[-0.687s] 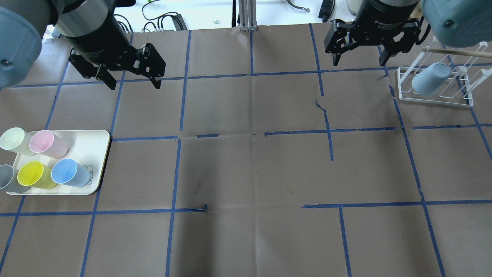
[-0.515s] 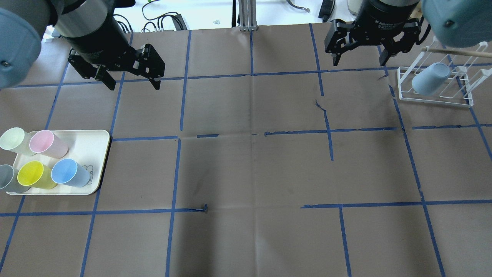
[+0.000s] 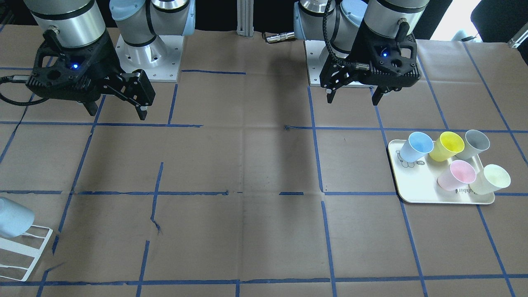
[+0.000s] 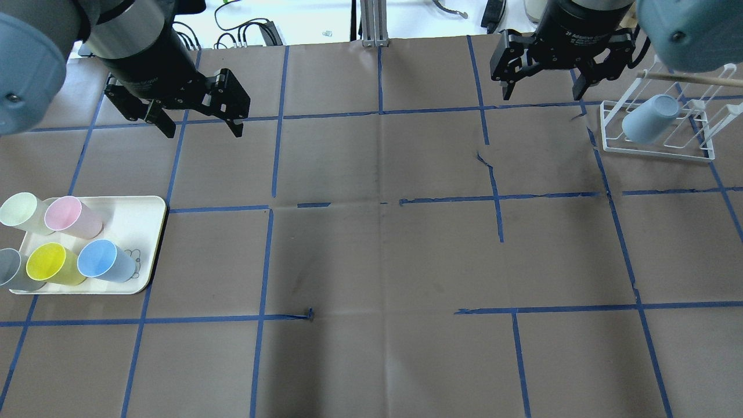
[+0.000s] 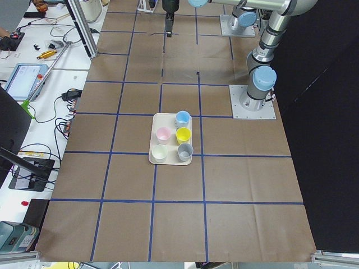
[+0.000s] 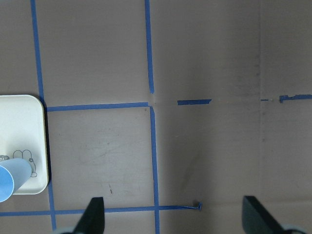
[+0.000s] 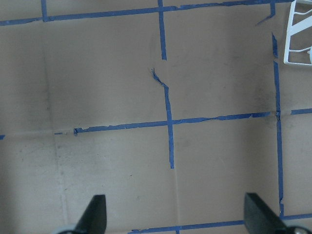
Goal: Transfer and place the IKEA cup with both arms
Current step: 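Move the right gripper toward the light blue cup on the wire rack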
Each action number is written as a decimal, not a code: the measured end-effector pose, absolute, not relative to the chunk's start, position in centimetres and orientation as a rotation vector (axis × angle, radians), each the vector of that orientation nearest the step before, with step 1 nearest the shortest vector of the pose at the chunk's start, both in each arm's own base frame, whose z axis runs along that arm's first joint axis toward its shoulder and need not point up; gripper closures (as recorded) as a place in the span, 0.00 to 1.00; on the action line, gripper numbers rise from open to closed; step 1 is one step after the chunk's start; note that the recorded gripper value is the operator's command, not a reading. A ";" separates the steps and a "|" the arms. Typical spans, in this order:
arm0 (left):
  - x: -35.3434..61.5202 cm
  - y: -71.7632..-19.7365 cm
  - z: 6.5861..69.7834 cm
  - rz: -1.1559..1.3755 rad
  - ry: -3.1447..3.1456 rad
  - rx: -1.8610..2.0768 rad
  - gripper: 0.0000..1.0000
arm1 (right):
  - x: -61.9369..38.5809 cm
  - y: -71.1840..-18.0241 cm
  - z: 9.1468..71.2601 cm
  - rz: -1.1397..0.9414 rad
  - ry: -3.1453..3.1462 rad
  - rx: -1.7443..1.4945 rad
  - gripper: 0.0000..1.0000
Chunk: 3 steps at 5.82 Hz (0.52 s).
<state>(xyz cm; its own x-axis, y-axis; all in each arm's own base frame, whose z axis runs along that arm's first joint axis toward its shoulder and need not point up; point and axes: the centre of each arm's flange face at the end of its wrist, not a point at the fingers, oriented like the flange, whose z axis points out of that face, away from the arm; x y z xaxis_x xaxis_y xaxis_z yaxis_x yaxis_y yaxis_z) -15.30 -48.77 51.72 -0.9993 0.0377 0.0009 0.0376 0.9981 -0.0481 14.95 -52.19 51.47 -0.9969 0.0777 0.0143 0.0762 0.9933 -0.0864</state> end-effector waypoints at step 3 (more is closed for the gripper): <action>-15.3 -48.7 51.8 0.078 -3.139 -0.062 0.02 | 6.8 -55.2 50.4 0.125 -3.107 -0.101 0.00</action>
<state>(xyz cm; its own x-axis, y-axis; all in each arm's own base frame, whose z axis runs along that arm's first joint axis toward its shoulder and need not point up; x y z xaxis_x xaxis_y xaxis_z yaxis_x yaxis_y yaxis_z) -15.32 -48.67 51.80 -0.9992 0.0395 0.0004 0.0394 0.9980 -0.0499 6.85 -55.20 50.44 -0.9974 0.0662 0.0281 0.0638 0.9947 -0.0812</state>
